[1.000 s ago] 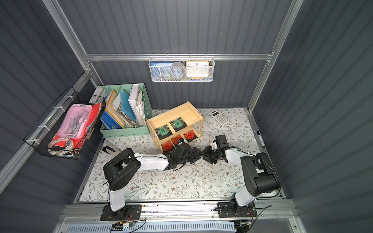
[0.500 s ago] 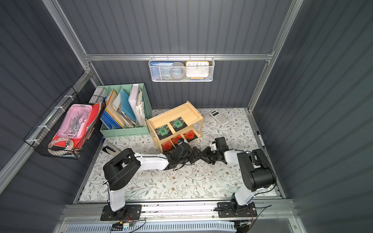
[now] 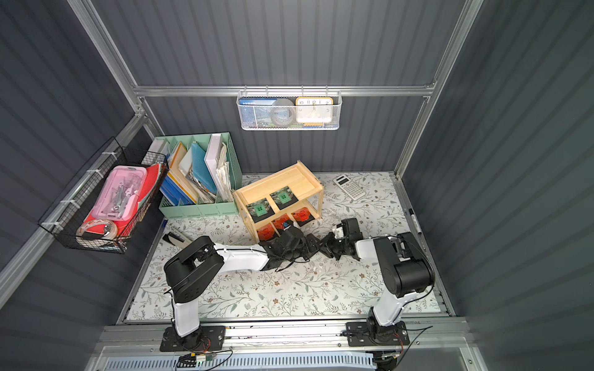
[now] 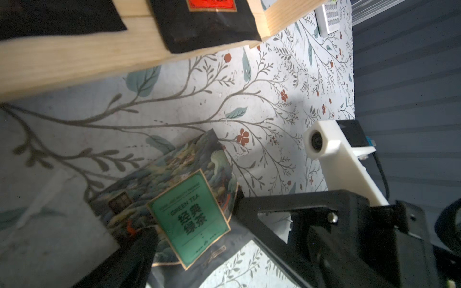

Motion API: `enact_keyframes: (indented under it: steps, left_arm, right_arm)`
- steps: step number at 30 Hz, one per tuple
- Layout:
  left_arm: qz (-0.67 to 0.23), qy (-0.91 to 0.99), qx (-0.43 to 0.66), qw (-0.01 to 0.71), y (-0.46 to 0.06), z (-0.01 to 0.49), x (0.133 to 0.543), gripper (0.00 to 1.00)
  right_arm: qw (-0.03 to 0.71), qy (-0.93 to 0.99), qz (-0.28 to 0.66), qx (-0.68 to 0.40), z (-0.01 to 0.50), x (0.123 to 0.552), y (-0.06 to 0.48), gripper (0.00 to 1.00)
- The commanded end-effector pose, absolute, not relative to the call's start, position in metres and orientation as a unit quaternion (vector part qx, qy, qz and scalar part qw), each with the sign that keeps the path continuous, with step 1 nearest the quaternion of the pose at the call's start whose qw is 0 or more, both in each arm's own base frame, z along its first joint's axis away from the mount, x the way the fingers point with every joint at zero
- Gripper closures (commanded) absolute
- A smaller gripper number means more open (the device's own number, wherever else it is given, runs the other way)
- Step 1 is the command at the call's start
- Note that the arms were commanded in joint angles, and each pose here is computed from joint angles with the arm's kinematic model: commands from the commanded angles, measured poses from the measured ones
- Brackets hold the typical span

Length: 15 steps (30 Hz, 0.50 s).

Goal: Place the tea bags on the shelf by color
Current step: Pick up the tea bag from the center of the board.

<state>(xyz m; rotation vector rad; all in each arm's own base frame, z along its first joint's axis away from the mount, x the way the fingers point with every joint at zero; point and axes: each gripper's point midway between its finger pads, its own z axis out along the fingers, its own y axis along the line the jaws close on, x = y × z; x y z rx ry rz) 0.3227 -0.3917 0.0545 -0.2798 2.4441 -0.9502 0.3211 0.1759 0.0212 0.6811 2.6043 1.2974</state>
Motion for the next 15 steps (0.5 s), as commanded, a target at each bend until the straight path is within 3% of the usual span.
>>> enact_keyframes:
  steps: [1,15]
  left_arm:
    - [-0.33,0.911,-0.108,0.223,-0.3844,0.0338,0.3143,0.0]
    - [-0.331,0.91,-0.11,0.226,-0.383,0.0389,0.3146,0.0]
  right_arm:
    - [0.064,0.872,0.424,0.237,0.0104,0.3167,0.1742,0.76]
    - [0.073,0.87,0.437,0.214,0.019,0.3189,0.1777,0.97]
